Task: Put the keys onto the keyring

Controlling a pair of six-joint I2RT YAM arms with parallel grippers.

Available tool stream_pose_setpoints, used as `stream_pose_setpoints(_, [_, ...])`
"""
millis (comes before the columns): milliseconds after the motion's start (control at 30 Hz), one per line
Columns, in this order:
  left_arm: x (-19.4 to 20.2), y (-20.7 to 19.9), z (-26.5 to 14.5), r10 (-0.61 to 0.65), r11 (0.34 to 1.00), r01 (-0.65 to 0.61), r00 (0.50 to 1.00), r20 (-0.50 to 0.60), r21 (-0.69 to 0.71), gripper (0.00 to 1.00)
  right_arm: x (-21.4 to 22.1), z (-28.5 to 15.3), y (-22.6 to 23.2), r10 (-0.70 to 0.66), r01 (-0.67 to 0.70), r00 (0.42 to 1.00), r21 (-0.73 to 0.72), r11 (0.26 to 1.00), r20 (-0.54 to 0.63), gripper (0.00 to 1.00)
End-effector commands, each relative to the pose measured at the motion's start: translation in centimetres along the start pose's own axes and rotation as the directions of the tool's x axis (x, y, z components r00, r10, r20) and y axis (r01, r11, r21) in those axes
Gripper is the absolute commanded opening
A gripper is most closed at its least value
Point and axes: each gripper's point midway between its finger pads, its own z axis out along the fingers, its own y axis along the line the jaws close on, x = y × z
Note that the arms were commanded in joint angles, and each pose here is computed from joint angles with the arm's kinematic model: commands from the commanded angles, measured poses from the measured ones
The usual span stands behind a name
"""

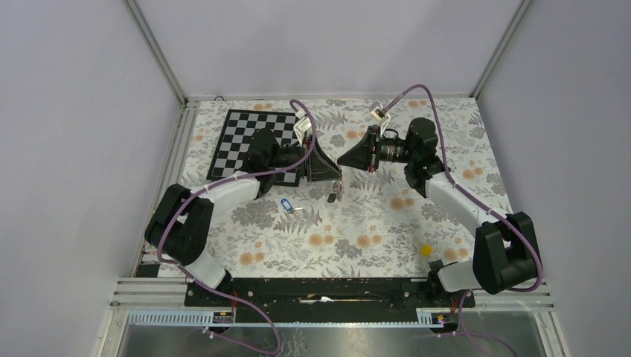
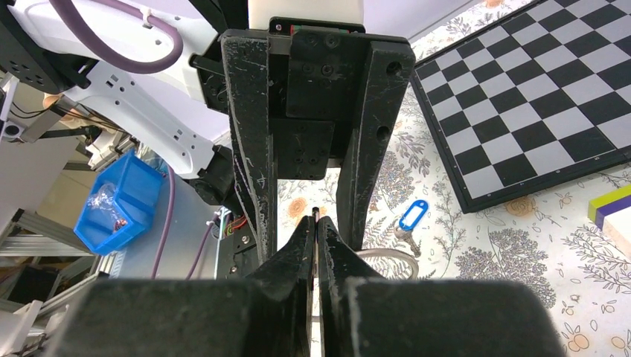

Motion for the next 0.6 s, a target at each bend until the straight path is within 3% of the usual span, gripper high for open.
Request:
stream_pose_setpoints(0, [-1.48, -0.21, 0.53, 0.027, 1.000, -0.027, 0.999, 0.047, 0.013, 0.45, -1.38, -0.38, 0.82, -0.079, 0.079, 0.996, 0.000, 0.997, 0.035, 0.00])
stream_pose_setpoints(133, [-1.84, -0.11, 0.83, -0.005, 0.999, 0.004, 0.998, 0.057, 0.033, 0.44, -1.25, -0.37, 0.79, -0.077, 0.077, 0.996, 0.000, 0.997, 0.035, 0.00])
stream_pose_setpoints(467, [-2.22, -0.39, 1.06, -0.019, 0.997, 0.014, 0.998, 0.064, 0.074, 0.29, -0.72, -0.50, 0.66, -0.074, 0.074, 0.997, 0.002, 0.997, 0.032, 0.00])
stream_pose_setpoints(567, [-2.04, -0.54, 0.96, -0.008, 0.997, 0.004, 0.998, 0.060, 0.076, 0.18, -0.65, -0.51, 0.62, -0.072, 0.072, 0.997, 0.005, 0.997, 0.032, 0.00])
